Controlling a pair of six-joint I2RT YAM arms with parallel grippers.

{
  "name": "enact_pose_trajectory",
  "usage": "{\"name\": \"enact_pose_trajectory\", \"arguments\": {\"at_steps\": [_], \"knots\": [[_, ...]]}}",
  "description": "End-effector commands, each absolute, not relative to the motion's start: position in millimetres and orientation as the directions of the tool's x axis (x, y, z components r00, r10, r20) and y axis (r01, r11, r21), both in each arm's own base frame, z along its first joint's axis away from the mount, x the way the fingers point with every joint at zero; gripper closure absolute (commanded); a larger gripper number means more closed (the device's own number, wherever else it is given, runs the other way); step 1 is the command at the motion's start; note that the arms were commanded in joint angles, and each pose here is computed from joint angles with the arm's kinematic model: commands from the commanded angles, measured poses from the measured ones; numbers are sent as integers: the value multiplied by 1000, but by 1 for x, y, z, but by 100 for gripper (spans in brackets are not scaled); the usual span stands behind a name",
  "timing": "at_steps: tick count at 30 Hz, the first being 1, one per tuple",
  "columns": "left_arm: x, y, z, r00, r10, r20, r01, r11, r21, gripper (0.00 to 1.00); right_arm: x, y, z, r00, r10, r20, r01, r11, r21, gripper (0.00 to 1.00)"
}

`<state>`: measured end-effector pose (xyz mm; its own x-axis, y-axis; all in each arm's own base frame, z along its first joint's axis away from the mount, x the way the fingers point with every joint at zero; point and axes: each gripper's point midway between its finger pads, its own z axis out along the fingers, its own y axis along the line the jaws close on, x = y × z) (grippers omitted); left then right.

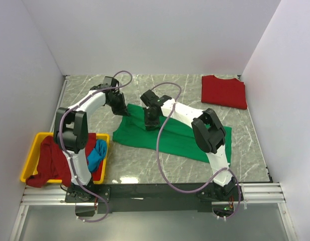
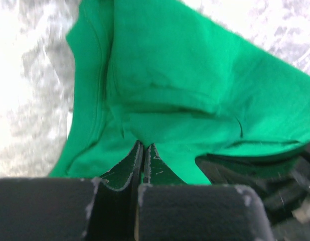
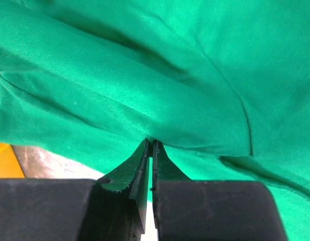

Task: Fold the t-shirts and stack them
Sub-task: Fold the tshirt

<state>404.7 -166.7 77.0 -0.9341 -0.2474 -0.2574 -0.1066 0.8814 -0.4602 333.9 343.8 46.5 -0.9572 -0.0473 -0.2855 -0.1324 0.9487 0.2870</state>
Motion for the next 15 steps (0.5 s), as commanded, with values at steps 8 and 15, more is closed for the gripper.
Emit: {"name": "enact_pose_trajectory", "arguments": {"at_steps": [8,15], "knots": [[351,-164,88,-958,-231,-170,-121,861,-494,99,297,328,85,-969,-58,-241,-145,922,360,97],[320,-159,77,-971,-216,-105,-140,865,-481,99,279,321,86,-973,-107,-202,-177,912,369,97]]}}
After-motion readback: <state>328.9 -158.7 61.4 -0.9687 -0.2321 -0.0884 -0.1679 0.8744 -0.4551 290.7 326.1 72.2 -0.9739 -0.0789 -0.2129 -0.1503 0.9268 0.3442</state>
